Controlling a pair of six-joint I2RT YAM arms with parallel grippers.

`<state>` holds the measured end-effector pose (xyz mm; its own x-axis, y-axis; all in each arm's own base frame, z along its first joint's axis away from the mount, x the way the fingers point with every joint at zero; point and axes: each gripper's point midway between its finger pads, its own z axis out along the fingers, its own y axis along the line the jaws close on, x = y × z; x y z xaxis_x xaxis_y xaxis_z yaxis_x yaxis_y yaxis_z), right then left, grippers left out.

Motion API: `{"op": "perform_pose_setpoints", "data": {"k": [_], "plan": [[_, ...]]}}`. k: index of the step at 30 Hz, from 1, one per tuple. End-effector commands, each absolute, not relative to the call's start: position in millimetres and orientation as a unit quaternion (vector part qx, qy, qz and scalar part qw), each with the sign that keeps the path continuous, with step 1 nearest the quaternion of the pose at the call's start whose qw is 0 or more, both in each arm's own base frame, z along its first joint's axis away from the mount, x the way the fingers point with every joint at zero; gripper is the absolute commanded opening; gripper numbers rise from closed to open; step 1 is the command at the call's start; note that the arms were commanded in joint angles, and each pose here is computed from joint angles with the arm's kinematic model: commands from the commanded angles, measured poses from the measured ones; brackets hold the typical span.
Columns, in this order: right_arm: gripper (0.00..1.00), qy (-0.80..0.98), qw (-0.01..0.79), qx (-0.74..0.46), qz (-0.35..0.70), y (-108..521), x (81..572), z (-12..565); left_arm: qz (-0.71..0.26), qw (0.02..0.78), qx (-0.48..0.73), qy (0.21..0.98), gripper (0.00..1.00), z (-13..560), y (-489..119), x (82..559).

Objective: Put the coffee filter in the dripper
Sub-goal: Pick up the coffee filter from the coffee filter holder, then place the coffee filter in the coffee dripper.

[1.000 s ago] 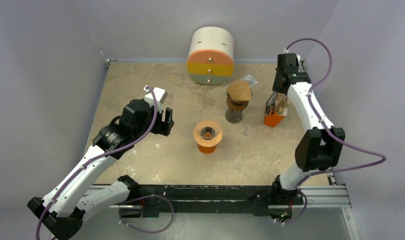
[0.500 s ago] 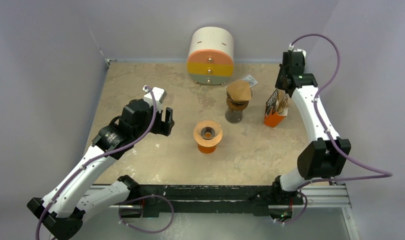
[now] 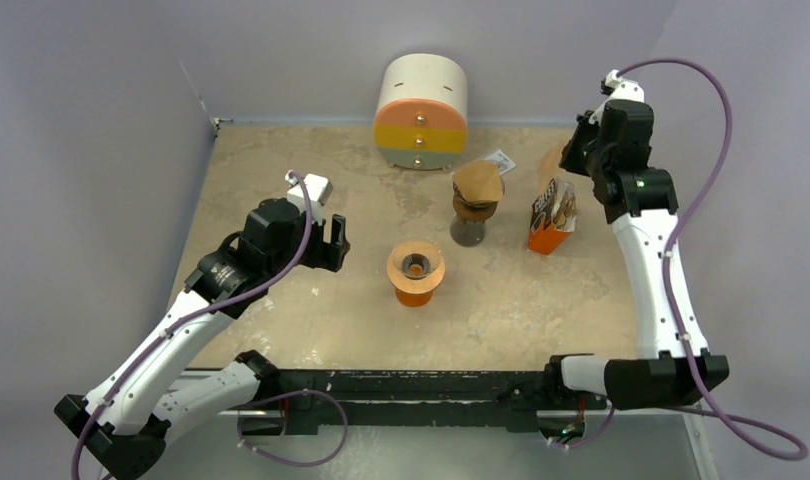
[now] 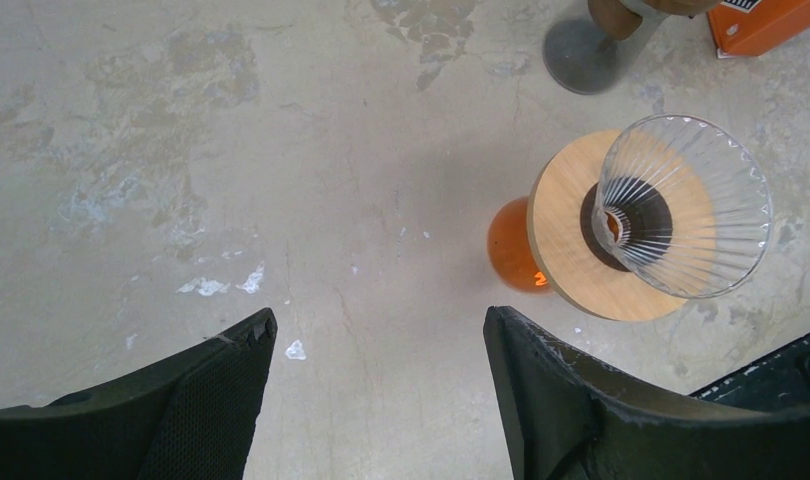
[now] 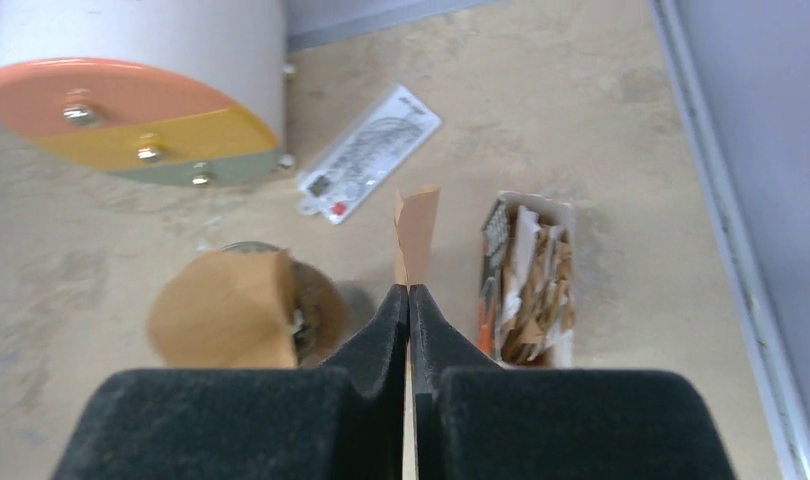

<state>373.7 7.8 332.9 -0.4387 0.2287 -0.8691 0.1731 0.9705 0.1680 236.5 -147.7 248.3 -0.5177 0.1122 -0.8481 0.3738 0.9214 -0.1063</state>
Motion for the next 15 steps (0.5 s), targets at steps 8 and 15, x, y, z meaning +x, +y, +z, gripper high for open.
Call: {"op": "perform_pose_setpoints", "data": {"k": [8, 15], "plan": [[0.0, 0.748, 0.58, -0.04, 0.321, 114, 302, 446, -0.258, 0.486, 0.149, 0.822, 0.74, 287, -182, 221], [0.0, 0.653, 0.565, -0.153, 0.481, 165, 250, 490, -0.383, 0.478, 0.169, 0.772, 0.75, 329, -213, 194]]}}
